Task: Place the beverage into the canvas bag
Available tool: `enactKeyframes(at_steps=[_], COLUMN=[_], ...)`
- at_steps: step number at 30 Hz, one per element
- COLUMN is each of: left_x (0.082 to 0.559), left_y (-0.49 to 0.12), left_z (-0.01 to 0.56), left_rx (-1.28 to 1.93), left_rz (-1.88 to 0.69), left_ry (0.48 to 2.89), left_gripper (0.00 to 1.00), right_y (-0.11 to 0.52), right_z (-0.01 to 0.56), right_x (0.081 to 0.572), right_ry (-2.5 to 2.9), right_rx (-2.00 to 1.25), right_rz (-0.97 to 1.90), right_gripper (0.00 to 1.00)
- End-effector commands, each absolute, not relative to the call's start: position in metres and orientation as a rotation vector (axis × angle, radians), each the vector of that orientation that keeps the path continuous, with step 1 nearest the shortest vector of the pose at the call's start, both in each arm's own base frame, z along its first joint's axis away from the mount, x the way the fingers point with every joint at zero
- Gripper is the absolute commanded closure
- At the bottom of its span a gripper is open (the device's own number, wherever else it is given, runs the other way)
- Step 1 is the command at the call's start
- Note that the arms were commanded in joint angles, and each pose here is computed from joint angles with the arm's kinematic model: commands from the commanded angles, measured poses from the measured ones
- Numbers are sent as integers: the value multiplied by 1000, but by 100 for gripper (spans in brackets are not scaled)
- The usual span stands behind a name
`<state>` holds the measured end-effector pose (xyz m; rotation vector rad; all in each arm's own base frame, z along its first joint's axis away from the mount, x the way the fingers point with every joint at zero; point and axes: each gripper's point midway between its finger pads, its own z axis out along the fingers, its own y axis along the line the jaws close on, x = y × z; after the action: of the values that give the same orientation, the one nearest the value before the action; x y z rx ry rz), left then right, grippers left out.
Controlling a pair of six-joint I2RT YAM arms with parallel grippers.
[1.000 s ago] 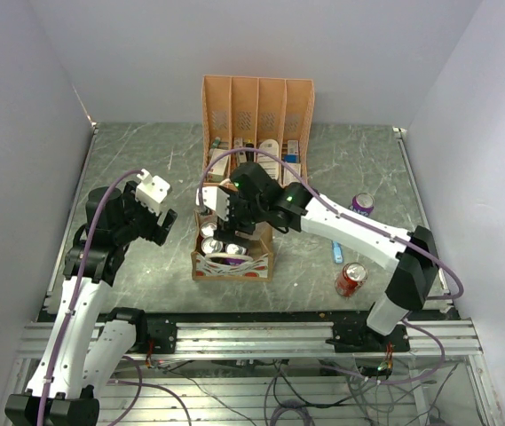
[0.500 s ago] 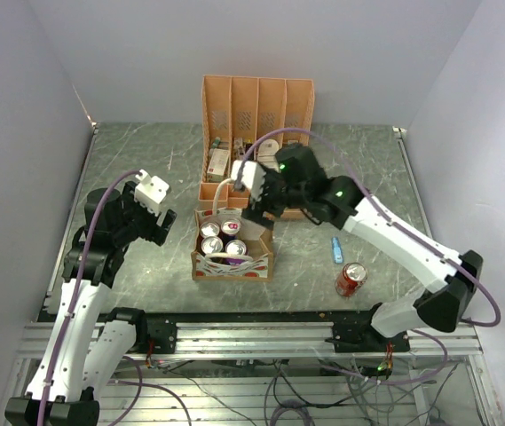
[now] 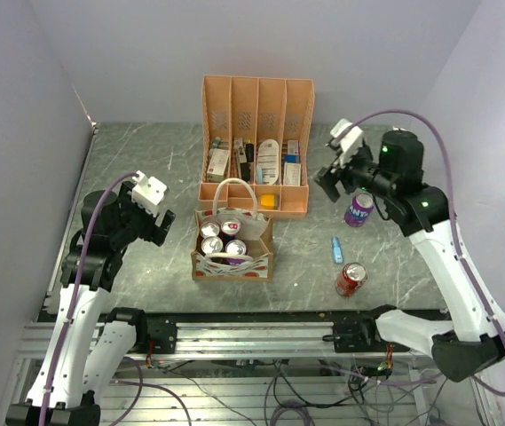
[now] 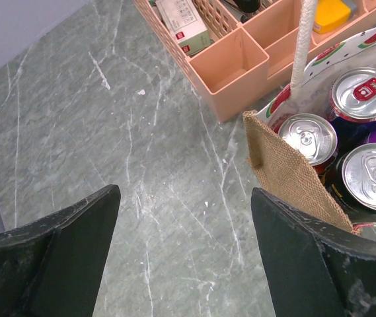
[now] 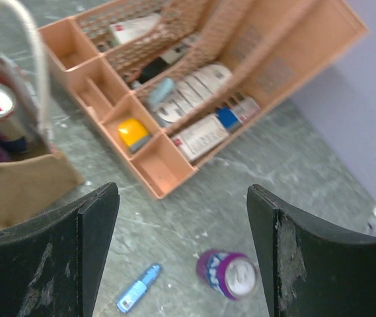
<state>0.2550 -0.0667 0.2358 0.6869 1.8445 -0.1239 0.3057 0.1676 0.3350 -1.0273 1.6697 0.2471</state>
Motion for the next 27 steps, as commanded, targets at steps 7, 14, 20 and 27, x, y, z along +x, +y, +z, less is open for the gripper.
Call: enactKeyframes(at_steps=[7, 14, 20, 27], left_x=[258, 255, 252, 250], left_y=[-69, -72, -72, -73], left_z=[241, 239, 238, 237], left_rx=[693, 711, 728, 734], left_rz=[-130, -149, -146, -150], left_ry=[1780, 1782, 1777, 1774], left_gripper=[8, 9, 9, 9], right_y=[64, 14, -16, -24], right_z=[323, 274, 229, 169], right_x=[328, 347, 353, 350], right_ry=[1853, 2048, 2170, 2316], right_rx=[-620, -468, -410, -409], right_rz=[26, -24, 40, 154], right_gripper=[21, 18, 16, 12])
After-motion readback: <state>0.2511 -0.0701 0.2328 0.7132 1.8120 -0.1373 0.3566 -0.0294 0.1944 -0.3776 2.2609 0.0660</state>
